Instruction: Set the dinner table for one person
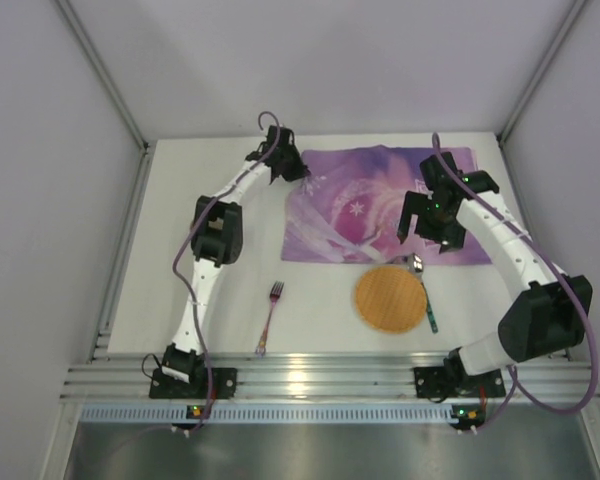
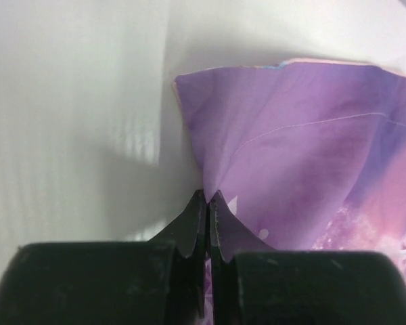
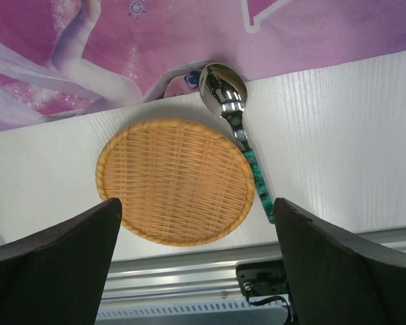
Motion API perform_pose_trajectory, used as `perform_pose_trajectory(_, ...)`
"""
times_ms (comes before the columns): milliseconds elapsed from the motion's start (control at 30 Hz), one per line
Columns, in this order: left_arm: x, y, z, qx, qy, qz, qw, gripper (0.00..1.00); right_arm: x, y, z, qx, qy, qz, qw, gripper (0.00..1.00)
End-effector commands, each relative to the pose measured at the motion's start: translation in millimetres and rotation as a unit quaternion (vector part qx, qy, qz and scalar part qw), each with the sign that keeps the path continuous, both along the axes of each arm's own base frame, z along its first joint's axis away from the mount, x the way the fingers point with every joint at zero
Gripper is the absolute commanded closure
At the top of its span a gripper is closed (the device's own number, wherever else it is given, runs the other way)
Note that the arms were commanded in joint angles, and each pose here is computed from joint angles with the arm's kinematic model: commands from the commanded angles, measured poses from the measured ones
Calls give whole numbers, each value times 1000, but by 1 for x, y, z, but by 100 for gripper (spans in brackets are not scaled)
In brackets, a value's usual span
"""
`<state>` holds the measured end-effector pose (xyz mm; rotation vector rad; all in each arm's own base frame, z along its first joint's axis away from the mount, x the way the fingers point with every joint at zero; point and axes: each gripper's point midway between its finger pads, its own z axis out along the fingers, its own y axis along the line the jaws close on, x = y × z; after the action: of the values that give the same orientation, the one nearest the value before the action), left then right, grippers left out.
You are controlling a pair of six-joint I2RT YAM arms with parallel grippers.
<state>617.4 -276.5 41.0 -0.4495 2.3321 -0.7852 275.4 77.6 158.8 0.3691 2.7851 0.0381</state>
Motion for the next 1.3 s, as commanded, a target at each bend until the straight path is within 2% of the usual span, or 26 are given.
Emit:
perform_pose_trajectory(0,6,32,82,84,-95,1,992,100,7,1,10,7,-21,10,1000,5)
perform_pose_trajectory(100,10,75,109,141,-119,49,981,100,14,5,11,14,-31,14,999,5)
perform_pose_trajectory(200,20,113,125,170,-133,85,973,100,18,10,6,24,-28,18,999,5)
perform_pose_trajectory(267,28,125,128,178,-139,98,969,91,21,15,1,35,-25,18,999,6)
perform_pose_trajectory(300,33,128,130,184,-151,94,967,79,23,18,0,39,-25,19,999,6)
perform_pose_trajectory(333,36,132,129,190,-153,97,965,55,24,20,-1,43,-24,21,999,6)
perform_pose_trajectory(367,39,137,135,199,-161,106,961,2,26,23,-2,48,-25,22,998,6)
perform_pose_trajectory(500,30,137,139,194,-156,88,965,2,33,26,-7,46,-23,25,998,6)
perform_pose_trajectory(533,23,134,155,184,-164,81,966,2,36,26,-6,45,-25,26,998,6)
perform_pose_trajectory(633,-13,107,142,132,-124,22,983,2,47,27,-11,38,-28,28,998,6)
perform_pose_trajectory(700,-36,88,137,121,-106,4,987,1,55,27,-12,33,-32,30,998,5)
perform_pose_trajectory(733,-48,82,149,117,-112,-7,987,1,63,27,-10,33,-39,29,998,6)
perform_pose_trajectory(800,-77,66,129,128,-86,-33,987,2,80,31,-17,35,-40,30,998,6)
perform_pose_trajectory(833,-89,62,138,123,-90,-40,987,2,87,31,-20,38,-41,29,998,6)
perform_pose_trajectory(867,-103,60,121,123,-68,-47,989,3,97,33,-30,43,-36,28,998,9)
perform_pose_trajectory(933,-120,54,117,93,-46,-48,993,9,115,31,-46,59,-26,18,998,11)
perform_pose_trajectory(967,-132,56,96,90,-19,-48,995,10,121,34,-50,78,-22,10,997,12)
perform_pose_trajectory(1033,-143,54,87,71,-2,-48,996,13,133,31,-56,99,-17,-5,995,15)
perform_pose_trajectory(1267,-173,71,25,104,91,-66,988,15,131,42,-64,136,-10,-9,991,16)
